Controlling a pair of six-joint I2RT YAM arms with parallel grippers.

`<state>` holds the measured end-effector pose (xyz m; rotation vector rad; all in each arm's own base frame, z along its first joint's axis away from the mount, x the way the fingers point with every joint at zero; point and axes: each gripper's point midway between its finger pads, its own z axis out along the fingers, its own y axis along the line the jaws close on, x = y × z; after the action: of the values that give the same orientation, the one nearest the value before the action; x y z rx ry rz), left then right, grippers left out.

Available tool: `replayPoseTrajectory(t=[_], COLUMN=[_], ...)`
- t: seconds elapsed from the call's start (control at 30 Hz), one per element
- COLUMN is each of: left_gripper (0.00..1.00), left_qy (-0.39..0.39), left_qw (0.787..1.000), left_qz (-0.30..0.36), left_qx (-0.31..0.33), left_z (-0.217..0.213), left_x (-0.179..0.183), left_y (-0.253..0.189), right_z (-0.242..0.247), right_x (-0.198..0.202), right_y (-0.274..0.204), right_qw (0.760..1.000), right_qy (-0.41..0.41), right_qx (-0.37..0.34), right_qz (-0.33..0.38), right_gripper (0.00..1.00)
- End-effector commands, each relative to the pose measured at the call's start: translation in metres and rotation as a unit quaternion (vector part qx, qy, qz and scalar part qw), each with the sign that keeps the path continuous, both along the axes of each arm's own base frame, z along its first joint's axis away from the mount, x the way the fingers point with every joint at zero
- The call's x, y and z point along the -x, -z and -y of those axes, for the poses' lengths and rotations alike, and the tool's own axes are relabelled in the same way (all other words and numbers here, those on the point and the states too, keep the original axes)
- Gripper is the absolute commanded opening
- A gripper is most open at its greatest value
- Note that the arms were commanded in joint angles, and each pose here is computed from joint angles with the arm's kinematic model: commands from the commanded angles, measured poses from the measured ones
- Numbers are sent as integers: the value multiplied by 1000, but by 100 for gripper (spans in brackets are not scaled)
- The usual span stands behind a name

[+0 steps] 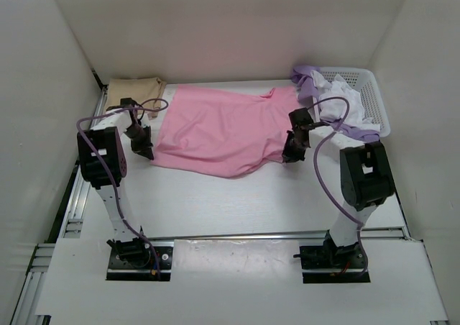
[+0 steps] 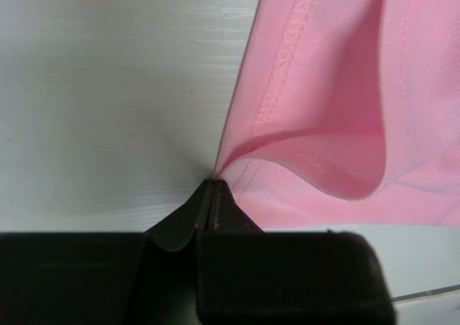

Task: Fold and stack the t-shirts
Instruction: Flatten out the tshirt

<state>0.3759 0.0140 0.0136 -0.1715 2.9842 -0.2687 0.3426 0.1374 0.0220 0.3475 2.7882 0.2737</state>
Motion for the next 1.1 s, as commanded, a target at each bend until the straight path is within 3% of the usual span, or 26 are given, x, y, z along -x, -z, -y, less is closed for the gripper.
replayPoseTrajectory(t=[0.0, 0.13, 0.23, 0.4, 0.53, 0.73, 0.83, 0.87, 0.97, 1.07], left_gripper=[10, 10, 10, 10, 10, 10, 12, 14, 25, 35], left_qy=[-2, -31, -52, -66, -63, -57, -57, -57, -56, -55], left_qw=[1000, 999, 997, 995, 997, 998, 998, 998, 998, 998], left_qz=[17, 30, 49, 40, 26, 8, 3, 8, 9, 27], left_qx=[17, -23, -39, -58, -44, -36, -35, -36, -30, -21], left_z=[2, -29, -47, -60, -54, -46, -46, -46, -42, -38], left_x=[0, 1, 1, 10, 17, 28, 30, 30, 37, 37], left_y=[-13, -29, -44, -42, -39, -30, -30, -33, -41, -53], right_z=[12, 2, -6, -2, 7, 1, -5, -3, -1, 9], right_x=[-7, 34, 70, 89, 56, -29, -64, -68, -61, -42], right_y=[-40, -85, -132, -142, -113, -91, -88, -85, -81, -90], right_qw=[998, 998, 994, 994, 997, 998, 998, 999, 998, 999], right_qy=[4, -50, -87, -49, -28, -28, -27, -28, -32, -33], right_qx=[15, 9, -34, -93, -69, -50, -46, -37, -31, -22], right_qz=[60, 32, 52, 33, -6, -23, -17, -22, -41, -11], right_gripper=[0, 0, 0, 0, 0, 4, 29, 50, 63, 71])
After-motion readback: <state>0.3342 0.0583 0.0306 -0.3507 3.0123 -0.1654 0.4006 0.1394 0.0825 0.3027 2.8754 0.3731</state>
